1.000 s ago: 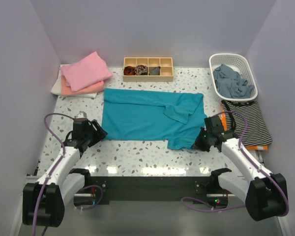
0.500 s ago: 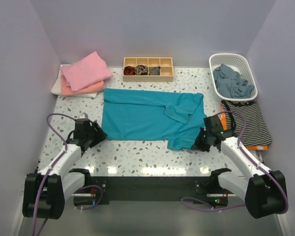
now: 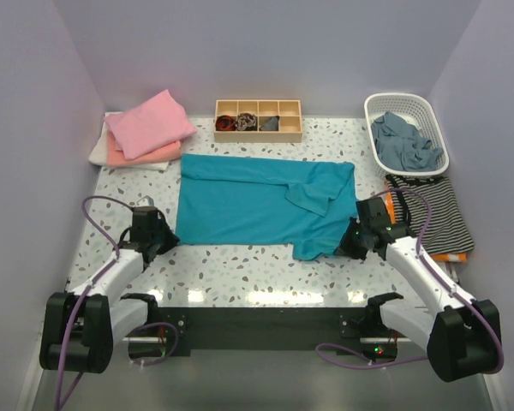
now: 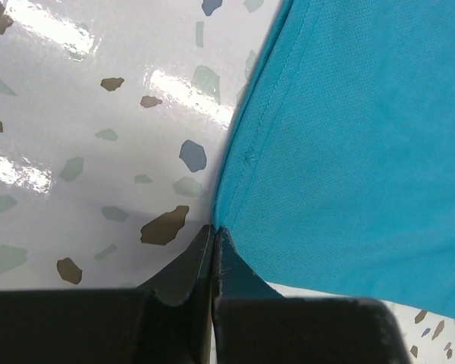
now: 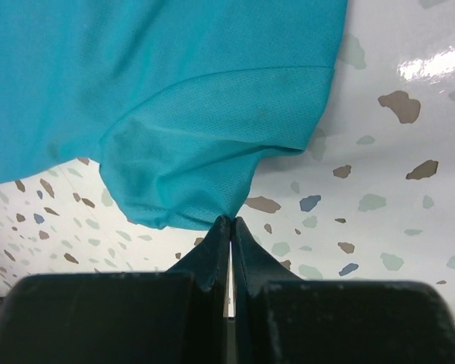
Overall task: Fold and stack the t-shirts
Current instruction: Fold the tshirt
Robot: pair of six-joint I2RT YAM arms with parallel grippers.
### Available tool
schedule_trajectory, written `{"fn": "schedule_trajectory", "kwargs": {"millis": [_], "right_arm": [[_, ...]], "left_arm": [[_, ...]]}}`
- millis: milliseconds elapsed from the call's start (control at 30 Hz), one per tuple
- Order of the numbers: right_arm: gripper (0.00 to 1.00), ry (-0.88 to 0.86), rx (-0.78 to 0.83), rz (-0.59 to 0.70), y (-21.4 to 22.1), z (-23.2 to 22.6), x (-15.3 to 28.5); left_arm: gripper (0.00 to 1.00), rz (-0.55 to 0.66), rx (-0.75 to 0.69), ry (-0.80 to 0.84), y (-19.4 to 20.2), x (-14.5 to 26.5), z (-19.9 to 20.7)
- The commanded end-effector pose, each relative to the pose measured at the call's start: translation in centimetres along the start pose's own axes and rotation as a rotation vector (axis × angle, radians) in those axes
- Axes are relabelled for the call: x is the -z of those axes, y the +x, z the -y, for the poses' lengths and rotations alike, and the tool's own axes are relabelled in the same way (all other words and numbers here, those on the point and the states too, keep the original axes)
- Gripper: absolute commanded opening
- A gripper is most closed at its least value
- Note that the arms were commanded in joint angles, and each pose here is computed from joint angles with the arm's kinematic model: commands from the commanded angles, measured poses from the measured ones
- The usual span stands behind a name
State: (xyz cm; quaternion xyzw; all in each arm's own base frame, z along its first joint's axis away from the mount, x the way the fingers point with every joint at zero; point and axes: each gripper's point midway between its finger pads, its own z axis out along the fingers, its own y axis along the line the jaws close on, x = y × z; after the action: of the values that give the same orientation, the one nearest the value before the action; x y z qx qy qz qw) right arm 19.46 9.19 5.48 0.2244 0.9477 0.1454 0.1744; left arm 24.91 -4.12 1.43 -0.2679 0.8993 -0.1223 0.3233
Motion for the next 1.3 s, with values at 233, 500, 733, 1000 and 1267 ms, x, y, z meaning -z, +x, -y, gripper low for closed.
{"fn": "schedule_trajectory", "kwargs": {"millis": [233, 500, 733, 1000, 1267], "right_arm": [[0.00, -0.005, 0.045, 0.158, -5.5, -2.7, 1.9], [0.00, 0.026, 0.076, 0.273, -10.0, -4.3, 3.2], [0.00, 0.069, 0.104, 0.337, -13.3, -5.4, 3.2], [0.00, 0.109, 0.124, 0.408, -17.1, -6.3, 3.7], [0.00, 0.127, 0.126, 0.410, -20.3, -6.8, 1.9]], "left_arm": [[0.00, 0.085, -0.059, 0.036, -5.5, 0.8, 3.4], [0.00, 0.081, -0.082, 0.028, -7.5, -0.8, 4.6], [0.00, 0.105, -0.100, 0.044, -10.6, -2.1, 6.5], [0.00, 0.100, -0.119, 0.088, -12.8, -3.7, 8.8], [0.00, 0.089, -0.133, 0.092, -14.1, -6.0, 9.8]]}}
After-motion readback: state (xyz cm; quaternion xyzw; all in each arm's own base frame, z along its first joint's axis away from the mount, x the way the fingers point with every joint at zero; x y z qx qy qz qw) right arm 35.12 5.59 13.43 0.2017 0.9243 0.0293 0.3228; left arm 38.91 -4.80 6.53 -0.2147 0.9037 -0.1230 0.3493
